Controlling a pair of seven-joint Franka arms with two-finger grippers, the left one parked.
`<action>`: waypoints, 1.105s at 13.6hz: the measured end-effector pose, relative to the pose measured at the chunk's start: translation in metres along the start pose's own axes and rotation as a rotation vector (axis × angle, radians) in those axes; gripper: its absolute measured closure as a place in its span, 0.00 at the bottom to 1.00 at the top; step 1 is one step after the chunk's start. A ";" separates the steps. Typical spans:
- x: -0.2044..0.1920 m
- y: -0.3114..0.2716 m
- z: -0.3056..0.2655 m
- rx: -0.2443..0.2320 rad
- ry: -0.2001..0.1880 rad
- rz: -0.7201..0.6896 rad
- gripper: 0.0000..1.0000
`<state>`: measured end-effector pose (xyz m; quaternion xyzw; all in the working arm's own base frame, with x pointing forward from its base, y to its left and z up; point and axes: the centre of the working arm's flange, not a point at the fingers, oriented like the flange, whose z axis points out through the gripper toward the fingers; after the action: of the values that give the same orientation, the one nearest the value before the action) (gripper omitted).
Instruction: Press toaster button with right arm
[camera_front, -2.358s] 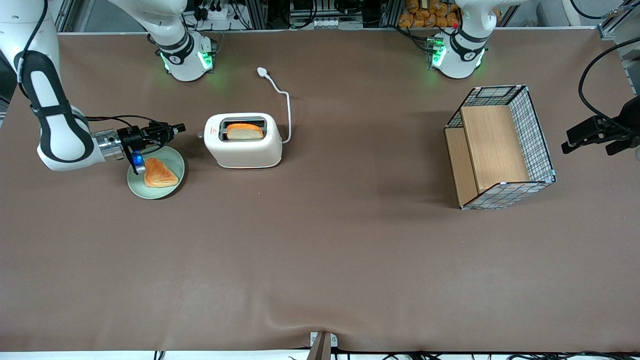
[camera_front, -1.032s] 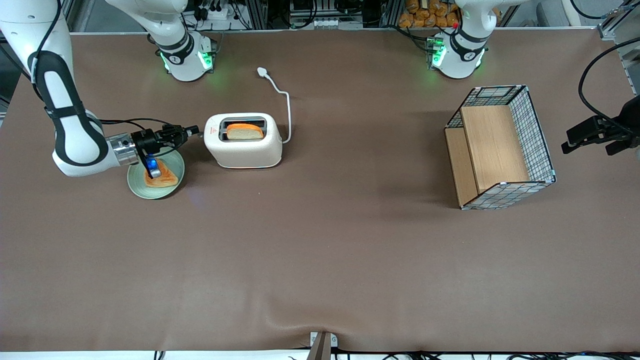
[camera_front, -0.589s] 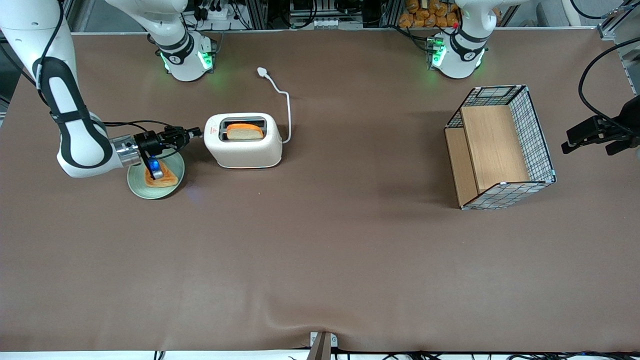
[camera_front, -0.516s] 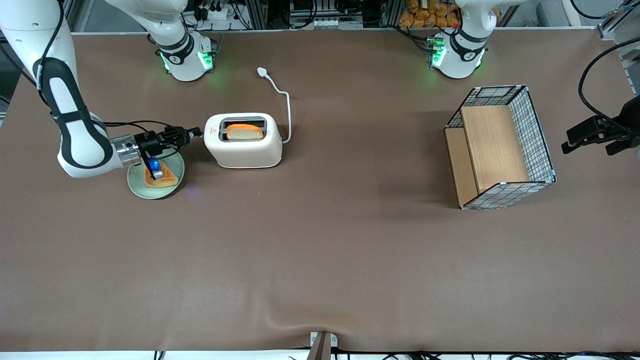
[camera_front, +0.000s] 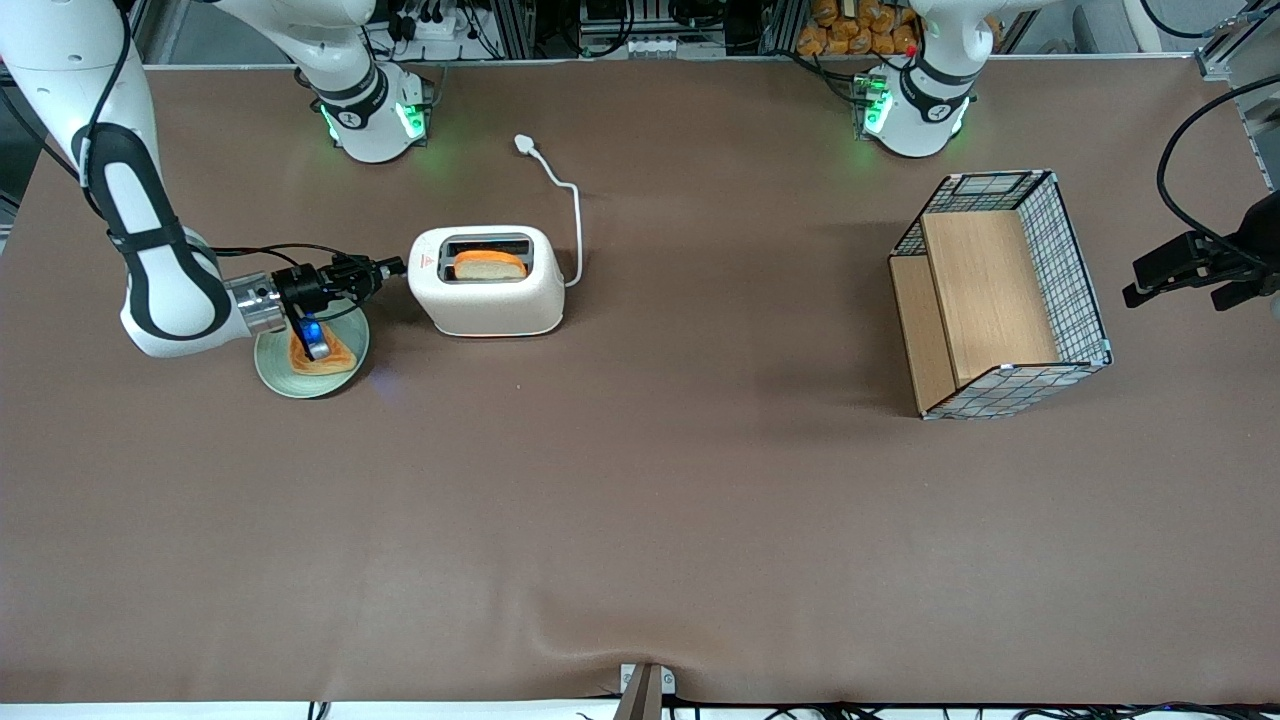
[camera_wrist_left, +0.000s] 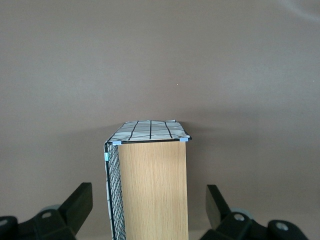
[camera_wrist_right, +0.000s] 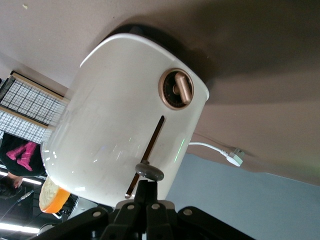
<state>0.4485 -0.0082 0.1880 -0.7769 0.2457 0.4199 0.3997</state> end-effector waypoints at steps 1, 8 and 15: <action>0.002 0.000 0.001 -0.003 0.006 0.001 0.96; 0.015 0.000 0.012 -0.033 0.044 0.009 0.95; 0.017 -0.009 0.018 -0.083 0.073 -0.010 0.95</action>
<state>0.4555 0.0111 0.1713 -0.8088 0.2386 0.3991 0.3602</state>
